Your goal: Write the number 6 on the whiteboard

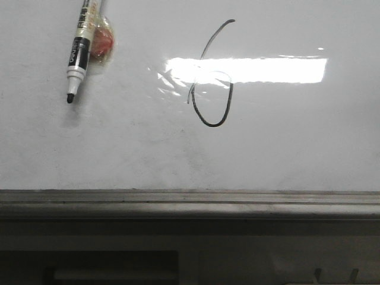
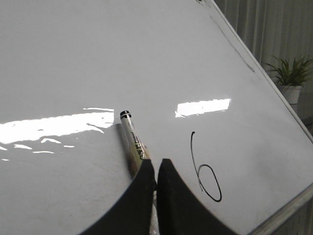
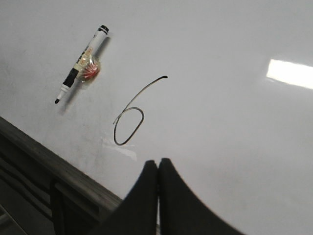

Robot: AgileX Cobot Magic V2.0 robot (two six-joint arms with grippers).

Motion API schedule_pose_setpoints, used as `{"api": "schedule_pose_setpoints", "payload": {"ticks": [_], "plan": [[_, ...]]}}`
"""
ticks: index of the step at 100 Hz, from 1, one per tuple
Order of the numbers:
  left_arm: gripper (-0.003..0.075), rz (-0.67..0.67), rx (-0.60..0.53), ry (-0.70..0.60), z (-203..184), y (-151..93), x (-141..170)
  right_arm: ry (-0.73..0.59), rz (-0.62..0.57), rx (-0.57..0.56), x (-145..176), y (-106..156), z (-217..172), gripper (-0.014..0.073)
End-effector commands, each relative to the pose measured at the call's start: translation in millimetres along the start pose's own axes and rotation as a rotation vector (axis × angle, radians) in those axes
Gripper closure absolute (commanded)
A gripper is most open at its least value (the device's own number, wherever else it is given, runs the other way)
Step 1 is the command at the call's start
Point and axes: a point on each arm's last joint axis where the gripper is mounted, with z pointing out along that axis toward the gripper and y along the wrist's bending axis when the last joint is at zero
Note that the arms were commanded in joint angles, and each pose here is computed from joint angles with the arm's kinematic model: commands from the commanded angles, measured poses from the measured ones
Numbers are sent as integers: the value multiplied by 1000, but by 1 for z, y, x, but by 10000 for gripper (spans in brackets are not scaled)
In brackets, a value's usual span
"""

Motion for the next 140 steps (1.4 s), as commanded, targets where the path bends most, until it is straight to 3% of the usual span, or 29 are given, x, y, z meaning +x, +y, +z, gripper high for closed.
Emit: {"api": "schedule_pose_setpoints", "payload": {"ticks": [1, 19, 97, 120, 140], "plan": [[741, -13, -39, -32, 0, 3, -9, -61, 24, 50, -12, -5, -1, 648], [741, -74, -77, -38, 0, 7, -9, -74, 25, 73, -13, -7, -1, 648], [741, -74, -76, -37, 0, 7, -9, -74, 25, 73, -13, -7, -1, 648], [741, 187, -1, -18, 1, -2, -7, -74, 25, 73, -13, -7, -1, 648], [740, 145, -209, 27, 3, 9, 7, -74, 25, 73, -13, -7, -1, 648]]}}
